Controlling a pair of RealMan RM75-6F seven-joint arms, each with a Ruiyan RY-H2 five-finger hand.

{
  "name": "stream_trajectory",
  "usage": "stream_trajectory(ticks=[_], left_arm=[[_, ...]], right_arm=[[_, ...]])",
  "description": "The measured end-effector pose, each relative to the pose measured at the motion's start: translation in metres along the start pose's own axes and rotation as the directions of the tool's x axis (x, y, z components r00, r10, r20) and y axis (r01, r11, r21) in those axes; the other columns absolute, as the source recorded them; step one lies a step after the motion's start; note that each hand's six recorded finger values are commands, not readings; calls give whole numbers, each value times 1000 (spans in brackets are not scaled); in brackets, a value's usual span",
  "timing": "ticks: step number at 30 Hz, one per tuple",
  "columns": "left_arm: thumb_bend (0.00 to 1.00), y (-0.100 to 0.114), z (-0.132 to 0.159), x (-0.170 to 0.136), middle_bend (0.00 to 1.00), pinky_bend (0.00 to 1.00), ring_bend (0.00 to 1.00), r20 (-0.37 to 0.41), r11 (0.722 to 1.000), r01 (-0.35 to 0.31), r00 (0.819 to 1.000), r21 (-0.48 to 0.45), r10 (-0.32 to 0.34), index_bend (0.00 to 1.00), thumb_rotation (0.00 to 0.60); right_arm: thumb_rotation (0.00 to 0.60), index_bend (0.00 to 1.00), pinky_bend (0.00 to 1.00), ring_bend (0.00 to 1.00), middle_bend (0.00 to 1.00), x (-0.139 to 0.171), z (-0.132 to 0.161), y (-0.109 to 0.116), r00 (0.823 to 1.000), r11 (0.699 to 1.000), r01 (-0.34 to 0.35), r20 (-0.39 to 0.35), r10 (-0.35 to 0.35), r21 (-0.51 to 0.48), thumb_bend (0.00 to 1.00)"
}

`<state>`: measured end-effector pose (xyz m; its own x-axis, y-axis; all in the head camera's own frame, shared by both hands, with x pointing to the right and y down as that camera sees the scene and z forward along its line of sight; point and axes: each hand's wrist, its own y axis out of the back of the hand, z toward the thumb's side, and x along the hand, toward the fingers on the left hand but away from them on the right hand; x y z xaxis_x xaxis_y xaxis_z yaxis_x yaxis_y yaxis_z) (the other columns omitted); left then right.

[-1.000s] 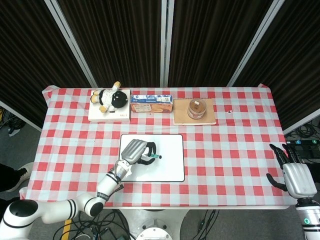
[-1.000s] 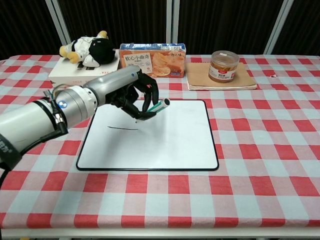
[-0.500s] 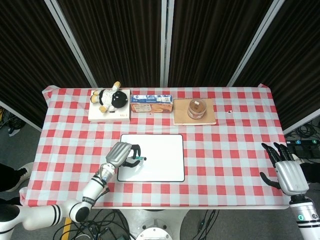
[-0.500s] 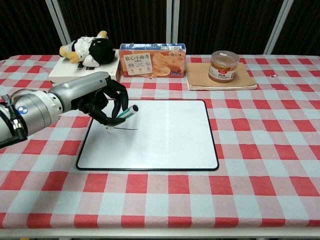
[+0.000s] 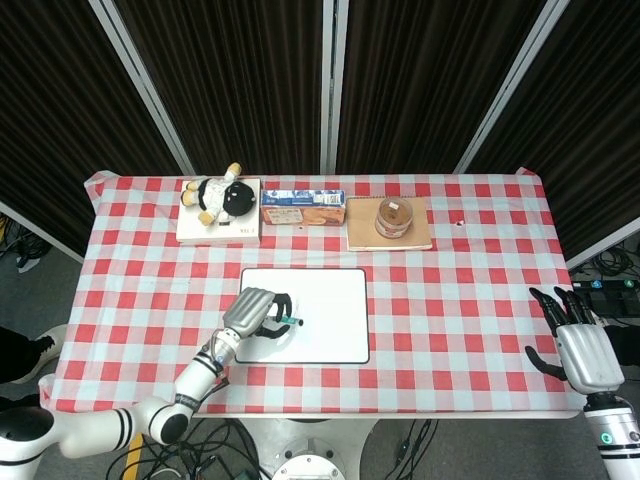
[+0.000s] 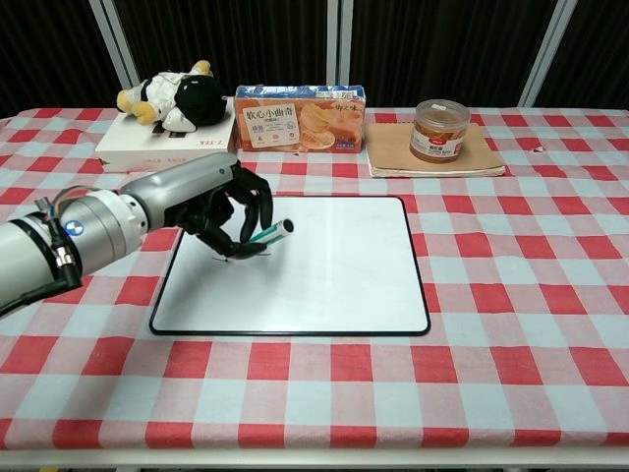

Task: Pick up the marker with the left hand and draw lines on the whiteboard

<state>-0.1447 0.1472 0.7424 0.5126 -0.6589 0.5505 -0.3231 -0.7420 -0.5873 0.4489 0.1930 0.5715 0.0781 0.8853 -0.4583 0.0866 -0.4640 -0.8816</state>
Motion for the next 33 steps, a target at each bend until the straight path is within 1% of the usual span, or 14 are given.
stream_trajectory(ticks=[9,12,14,17,20,23,24,26,27,29,30,32,33], left_arm=[[419,-17,31,19,629,930,866,55,999,35,998,0,-35,589,600],[420,-21,44,27,629,930,866,73,999,39,997,-10,-39,589,600],[419,-19,51,32,629,930,866,84,999,34,996,-18,-32,589,600],[419,-8,58,33,629,930,866,100,999,3,995,-32,0,589,600],[419,14,56,30,629,930,866,106,999,-44,993,-25,46,589,600],[419,45,41,23,626,930,866,86,995,-100,991,7,99,589,600],[419,58,31,19,623,930,866,70,992,-124,990,32,121,589,600],[420,76,12,12,615,928,863,40,983,-156,987,95,153,587,600],[419,85,-1,7,610,925,860,19,975,-168,986,147,167,585,600],[419,91,-19,2,599,921,853,-12,957,-170,984,237,178,583,600],[419,93,-32,-2,594,917,848,-34,939,-160,983,305,179,582,600],[420,94,-51,-7,589,913,844,-69,902,-132,982,410,175,578,600],[419,95,-64,-10,587,911,842,-94,873,-108,981,477,172,576,600]], right_arm=[[600,61,0,1,162,8,-10,3,1000,1000,7,27,-7,-2,212],[600,61,0,2,162,11,-14,4,999,1000,11,37,-11,0,212],[600,61,0,2,162,12,-15,6,999,1000,16,41,-16,-2,211],[600,61,0,1,162,14,-17,9,999,1000,27,44,-26,-3,211],[600,61,0,1,162,14,-16,10,999,1000,30,38,-29,-2,211],[600,61,0,1,162,12,-14,10,999,1000,28,26,-28,-3,211],[600,61,0,1,162,11,-13,9,999,1000,27,21,-27,-4,211],[600,61,0,2,162,9,-10,8,1000,1000,25,9,-25,-4,211],[600,61,0,1,162,8,-9,8,1000,1000,24,3,-24,-3,211],[600,61,0,1,162,7,-5,7,1000,1000,22,-10,-22,-2,211],[600,61,0,2,162,6,-3,6,1000,1000,21,-14,-21,-2,211],[600,61,0,2,162,5,-1,4,1000,1000,18,-20,-19,-4,211],[600,61,0,2,162,5,0,4,1000,1000,17,-22,-17,-6,211]])
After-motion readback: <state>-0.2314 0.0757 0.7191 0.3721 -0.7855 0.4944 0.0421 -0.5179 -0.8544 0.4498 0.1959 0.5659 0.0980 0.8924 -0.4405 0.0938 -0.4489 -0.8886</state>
